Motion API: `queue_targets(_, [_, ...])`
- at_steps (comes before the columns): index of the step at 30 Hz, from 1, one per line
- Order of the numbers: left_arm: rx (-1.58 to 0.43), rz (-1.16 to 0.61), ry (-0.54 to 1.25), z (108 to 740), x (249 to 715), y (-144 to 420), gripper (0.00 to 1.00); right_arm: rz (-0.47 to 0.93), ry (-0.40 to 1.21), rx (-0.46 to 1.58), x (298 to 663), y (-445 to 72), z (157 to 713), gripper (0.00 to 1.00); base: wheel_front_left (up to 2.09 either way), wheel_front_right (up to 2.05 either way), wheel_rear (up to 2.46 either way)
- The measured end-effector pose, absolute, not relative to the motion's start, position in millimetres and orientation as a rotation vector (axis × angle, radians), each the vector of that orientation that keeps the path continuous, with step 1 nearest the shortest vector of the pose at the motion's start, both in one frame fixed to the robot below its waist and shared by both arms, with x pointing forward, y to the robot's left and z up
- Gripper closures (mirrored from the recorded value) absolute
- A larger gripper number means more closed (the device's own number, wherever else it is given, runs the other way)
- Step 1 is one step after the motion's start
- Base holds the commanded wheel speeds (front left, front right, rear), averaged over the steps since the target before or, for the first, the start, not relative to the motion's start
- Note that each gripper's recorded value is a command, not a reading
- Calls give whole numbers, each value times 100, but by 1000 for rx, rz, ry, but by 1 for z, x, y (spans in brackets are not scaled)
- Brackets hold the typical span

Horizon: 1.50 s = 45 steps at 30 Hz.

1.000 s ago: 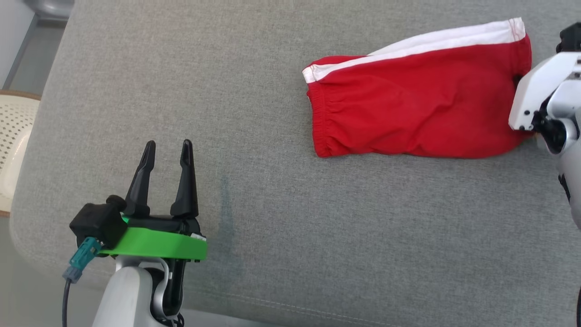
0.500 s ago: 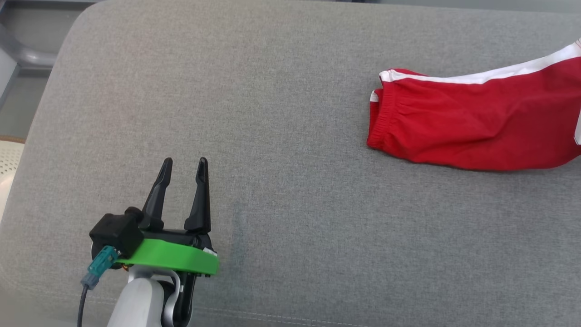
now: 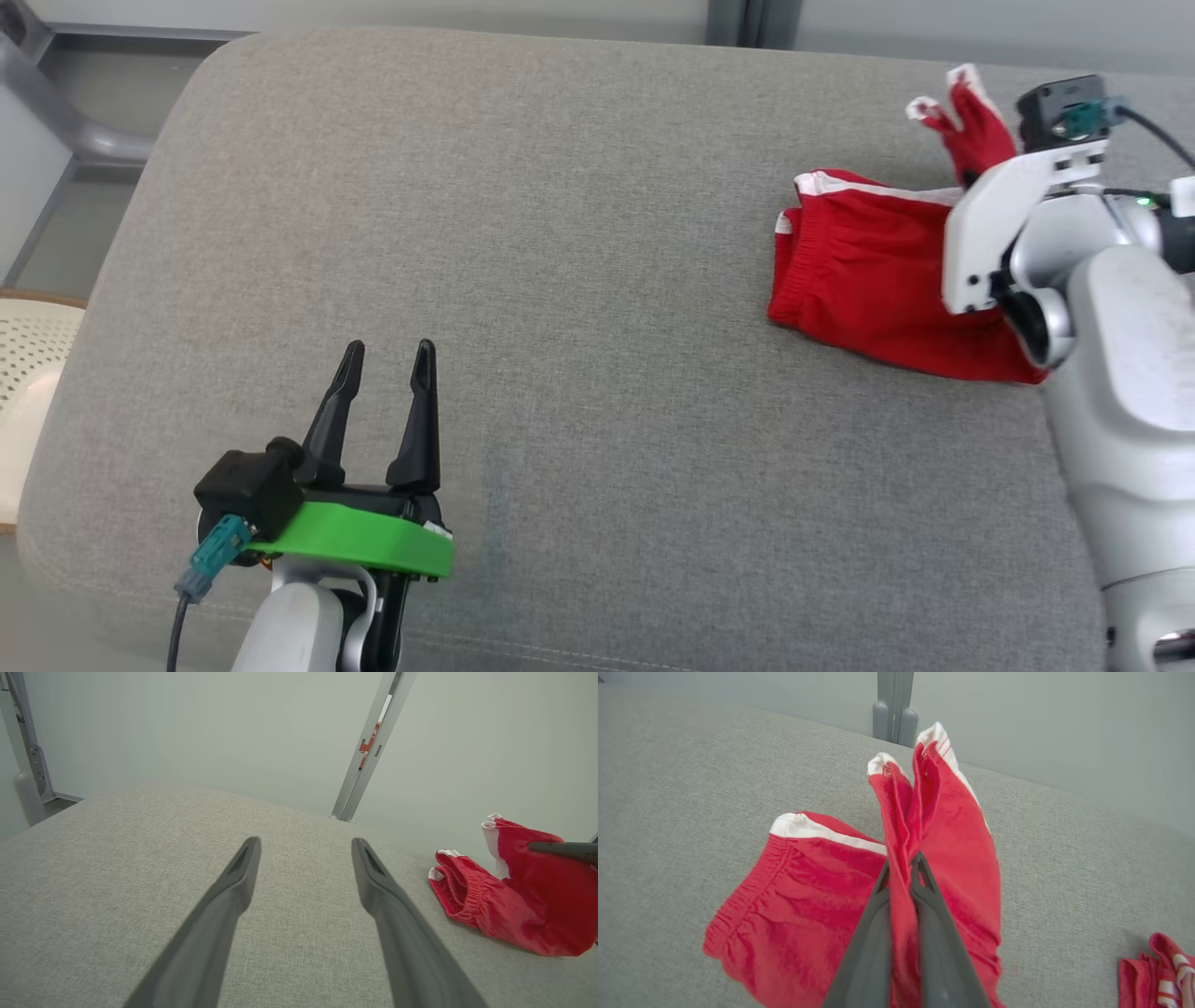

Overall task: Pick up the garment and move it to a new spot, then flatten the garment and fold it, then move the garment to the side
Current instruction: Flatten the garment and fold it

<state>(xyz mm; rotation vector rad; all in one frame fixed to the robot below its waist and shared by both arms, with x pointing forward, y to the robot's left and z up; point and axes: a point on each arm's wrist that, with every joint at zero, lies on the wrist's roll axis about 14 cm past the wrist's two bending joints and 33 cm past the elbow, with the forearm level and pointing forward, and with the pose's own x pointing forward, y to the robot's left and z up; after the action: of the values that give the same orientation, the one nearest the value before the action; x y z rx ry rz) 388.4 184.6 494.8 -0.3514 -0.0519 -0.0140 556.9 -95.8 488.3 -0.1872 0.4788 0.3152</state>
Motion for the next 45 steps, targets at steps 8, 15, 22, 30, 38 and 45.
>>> queue_targets(8, [-359, 12, -45, 493, 382, 192, 0, 420, 562, -165, 539, -34, 460, 100, 0, 0, 0])
queue_targets(15, [-366, 49, -63, 498, 374, 204, 0, 474, 561, -74, 532, -4, 454, 0, 0, 0, 0])
queue_targets(22, [-372, 70, -69, 498, 371, 210, 0, 561, 349, 363, 544, 27, 531, 0, 0, 0, 0])
queue_targets(30, [-379, 35, -74, 500, 375, 199, 0, 417, 83, 246, 558, -46, 575, 0, 0, 0, 0])
queue_targets(38, [-385, -21, -82, 505, 380, 181, 0, 248, 103, -7, 528, -131, 526, 100, 0, 0, 0])
queue_targets(45, [-385, -44, -61, 499, 386, 173, 0, 294, 217, -25, 508, -106, 466, 100, 0, 0, 0])
